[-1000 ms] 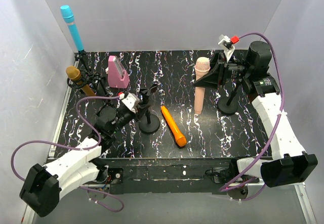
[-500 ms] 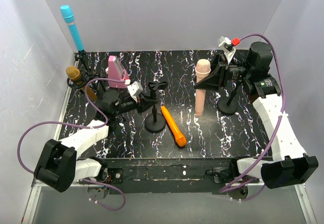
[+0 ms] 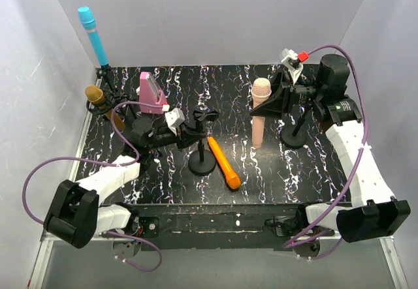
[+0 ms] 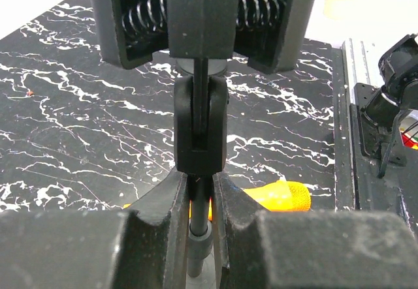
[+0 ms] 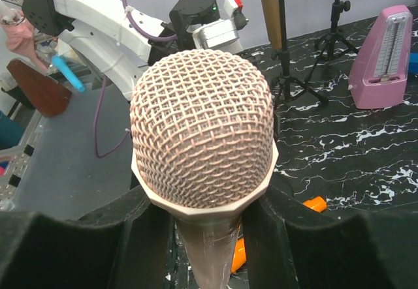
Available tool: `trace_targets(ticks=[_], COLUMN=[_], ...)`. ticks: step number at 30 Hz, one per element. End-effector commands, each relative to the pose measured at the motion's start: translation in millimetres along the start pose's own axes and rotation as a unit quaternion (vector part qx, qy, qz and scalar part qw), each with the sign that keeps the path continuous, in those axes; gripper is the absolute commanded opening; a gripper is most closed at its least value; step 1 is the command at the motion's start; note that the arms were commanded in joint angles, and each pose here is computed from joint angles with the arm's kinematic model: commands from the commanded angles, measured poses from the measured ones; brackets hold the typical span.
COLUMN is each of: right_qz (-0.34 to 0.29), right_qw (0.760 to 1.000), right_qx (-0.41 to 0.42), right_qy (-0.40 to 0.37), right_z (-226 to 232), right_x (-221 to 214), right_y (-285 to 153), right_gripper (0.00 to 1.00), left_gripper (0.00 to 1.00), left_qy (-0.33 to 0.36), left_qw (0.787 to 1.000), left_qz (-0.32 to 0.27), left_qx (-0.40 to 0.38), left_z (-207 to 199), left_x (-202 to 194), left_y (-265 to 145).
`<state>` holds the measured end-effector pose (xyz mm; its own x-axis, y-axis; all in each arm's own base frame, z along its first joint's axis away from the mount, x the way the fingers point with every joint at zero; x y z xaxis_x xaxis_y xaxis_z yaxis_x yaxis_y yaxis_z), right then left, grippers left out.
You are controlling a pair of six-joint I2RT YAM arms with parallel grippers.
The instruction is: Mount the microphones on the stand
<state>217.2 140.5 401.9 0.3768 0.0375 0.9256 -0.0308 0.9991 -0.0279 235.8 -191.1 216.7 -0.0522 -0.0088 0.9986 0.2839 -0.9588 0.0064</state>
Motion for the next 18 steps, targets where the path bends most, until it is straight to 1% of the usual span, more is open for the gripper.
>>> trace_targets(ticks=[1,2,3,5,8,12,13,15,18], right_qz=[-0.008,-0.010,-0.010,-0.011,-0.008,-0.001,0.002,0.006,0.013], right_qw=[0.998,0.997,0.997,0.997,0.997,0.998,0.999,0.999,0.998], right_qx=[-0.007,-0.012,-0.015,-0.016,-0.010,0.001,0.005,0.015,0.035], right_qy=[-0.066,-0.073,-0.071,-0.077,-0.073,-0.056,-0.052,-0.050,-0.052], right_z=[-2,-4,-6,-8,-9,-10,-8,-3,9], right_x=[15,15,15,15,14,1,-3,-8,-15], right_y=[3,5,5,7,11,17,19,23,30], right_gripper=[0.01,0.01,0.01,0.01,0.01,0.01,0.01,0.01,0.01], left_gripper=[0.02,0.10,0.24,0.41,0.69,0.95,0.98,0.98,0.98], left_qy=[-0.015,-0.014,-0.012,-0.010,-0.002,0.002,0.004,0.011,0.000], left_qw=[1.000,1.000,0.999,0.998,0.996,0.991,0.990,0.986,0.980], left_qz=[0.015,0.015,0.014,0.011,0.003,-0.003,-0.003,-0.013,-0.012], left_qx=[0.012,0.022,0.036,0.063,0.094,0.131,0.142,0.169,0.199], left_z=[-8,-9,-8,-9,-11,-14,-15,-19,-23], left_x=[-5,-4,-2,0,8,19,22,37,53], left_y=[-8,-11,-13,-18,-26,-37,-40,-50,-61])
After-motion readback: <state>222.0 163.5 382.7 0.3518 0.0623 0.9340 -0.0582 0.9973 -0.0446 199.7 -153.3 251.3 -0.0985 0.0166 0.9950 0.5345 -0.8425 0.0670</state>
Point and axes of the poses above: each gripper's point midway between its finger pads, its own y axis out along the fingers, its own z axis along the line the jaws close on, x = y × z, the point moved 8 cm from there along -y, back along the fingers, and after that the axes turned 7 degrees about y, right-handed, at the moved point
